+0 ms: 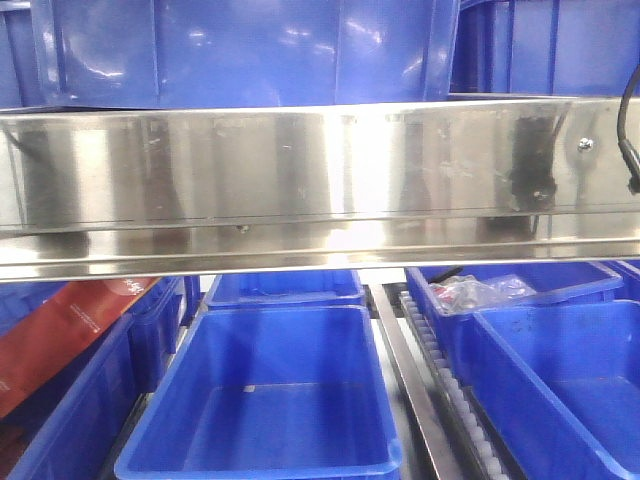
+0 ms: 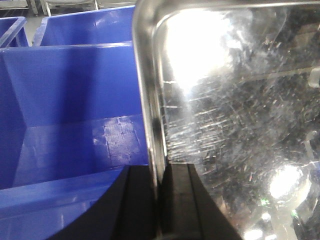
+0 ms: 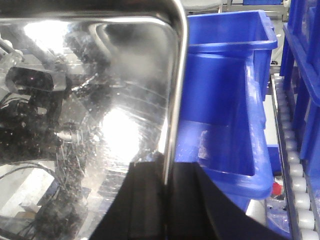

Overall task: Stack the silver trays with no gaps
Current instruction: 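Lift the silver tray off the shelf with both grippers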

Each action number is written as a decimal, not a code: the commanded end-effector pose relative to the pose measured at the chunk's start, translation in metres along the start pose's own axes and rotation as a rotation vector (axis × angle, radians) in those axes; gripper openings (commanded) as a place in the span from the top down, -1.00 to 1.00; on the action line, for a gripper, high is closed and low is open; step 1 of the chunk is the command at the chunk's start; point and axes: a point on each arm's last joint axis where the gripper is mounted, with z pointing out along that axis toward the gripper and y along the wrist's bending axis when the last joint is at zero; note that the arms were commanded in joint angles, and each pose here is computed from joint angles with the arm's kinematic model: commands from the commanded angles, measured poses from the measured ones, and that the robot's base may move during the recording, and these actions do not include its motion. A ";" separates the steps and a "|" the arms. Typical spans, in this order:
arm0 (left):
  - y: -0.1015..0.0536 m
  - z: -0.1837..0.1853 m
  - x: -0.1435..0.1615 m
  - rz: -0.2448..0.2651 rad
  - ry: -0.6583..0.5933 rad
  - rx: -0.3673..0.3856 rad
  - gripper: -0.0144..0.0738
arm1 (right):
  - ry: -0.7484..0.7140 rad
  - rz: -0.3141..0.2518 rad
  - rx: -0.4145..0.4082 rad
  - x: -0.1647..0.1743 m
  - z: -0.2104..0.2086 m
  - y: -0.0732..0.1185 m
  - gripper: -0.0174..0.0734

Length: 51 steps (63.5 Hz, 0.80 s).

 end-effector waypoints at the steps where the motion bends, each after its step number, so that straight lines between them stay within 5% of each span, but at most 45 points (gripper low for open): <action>1: 0.000 -0.009 -0.010 0.012 -0.059 0.011 0.68 | -0.092 -0.021 0.001 -0.014 -0.010 0.001 0.79; 51: 0.000 -0.009 -0.010 0.012 -0.059 0.011 0.68 | -0.092 -0.021 0.001 -0.014 -0.010 0.001 0.79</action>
